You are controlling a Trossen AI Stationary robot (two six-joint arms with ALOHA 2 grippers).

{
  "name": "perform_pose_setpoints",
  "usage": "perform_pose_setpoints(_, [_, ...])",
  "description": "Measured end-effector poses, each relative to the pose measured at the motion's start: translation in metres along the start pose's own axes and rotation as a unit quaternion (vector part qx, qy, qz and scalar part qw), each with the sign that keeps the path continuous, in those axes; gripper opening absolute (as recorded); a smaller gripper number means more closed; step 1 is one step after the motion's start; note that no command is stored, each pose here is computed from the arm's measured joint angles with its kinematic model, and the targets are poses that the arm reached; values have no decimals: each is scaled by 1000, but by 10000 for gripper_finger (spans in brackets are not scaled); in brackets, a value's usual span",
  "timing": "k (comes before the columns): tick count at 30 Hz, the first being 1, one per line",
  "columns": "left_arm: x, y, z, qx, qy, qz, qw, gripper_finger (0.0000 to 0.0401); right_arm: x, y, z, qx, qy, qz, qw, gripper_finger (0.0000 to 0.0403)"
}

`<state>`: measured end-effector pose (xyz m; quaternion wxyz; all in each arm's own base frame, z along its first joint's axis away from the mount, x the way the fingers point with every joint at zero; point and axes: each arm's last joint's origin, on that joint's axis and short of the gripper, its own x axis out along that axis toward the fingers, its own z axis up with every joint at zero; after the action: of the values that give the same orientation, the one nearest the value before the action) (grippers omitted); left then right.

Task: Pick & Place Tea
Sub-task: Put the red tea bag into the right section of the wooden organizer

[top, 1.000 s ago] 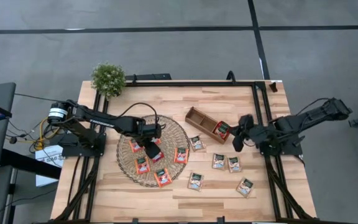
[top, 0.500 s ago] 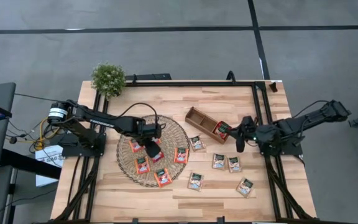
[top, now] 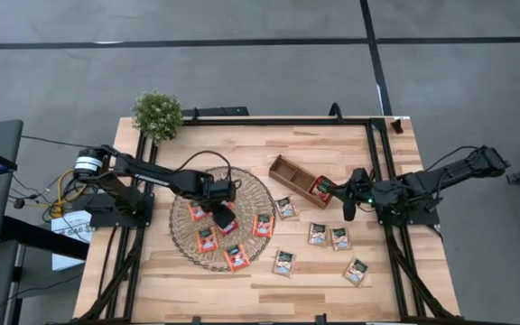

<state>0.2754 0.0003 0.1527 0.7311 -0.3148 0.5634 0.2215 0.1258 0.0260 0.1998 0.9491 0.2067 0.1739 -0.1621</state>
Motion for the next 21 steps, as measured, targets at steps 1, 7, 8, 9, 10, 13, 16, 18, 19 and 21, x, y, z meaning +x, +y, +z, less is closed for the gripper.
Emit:
perform_pose_setpoints(1, [1,0,0,-4,4,-1,1000,156,0,0,0,0,0,0,1000,0])
perform_pose_setpoints(7, [0,-1,0,-18,5,-9,1000,156,0,0,0,-1,1,-1,1000,0])
perform_pose_setpoints(8, [0,-1,0,-20,8,-11,1000,156,0,0,0,-1,2,-1,1000,0])
perform_pose_setpoints(9, [0,-1,0,-20,10,-15,1000,156,0,0,0,-1,2,-1,1000,0])
perform_pose_setpoints(10, [0,-2,0,-20,12,-18,1000,156,0,0,0,-1,2,-1,1000,0])
perform_pose_setpoints(13, [0,-2,0,-21,11,-19,1000,156,0,0,-1,-2,3,-2,1000,0])
perform_pose_setpoints(16, [-2,-5,2,-20,9,-24,999,156,0,0,-1,-2,3,-2,1000,0])
perform_pose_setpoints(18, [-5,-9,5,-18,3,-30,999,156,0,0,-1,-2,3,-2,1000,0])
perform_pose_setpoints(19, [-7,-11,6,-15,-1,-33,999,156,0,0,-1,-2,3,-2,1000,0])
perform_pose_setpoints(21, [-9,-14,7,-12,-4,-35,999,156,0,0,-1,-2,3,-2,1000,0])
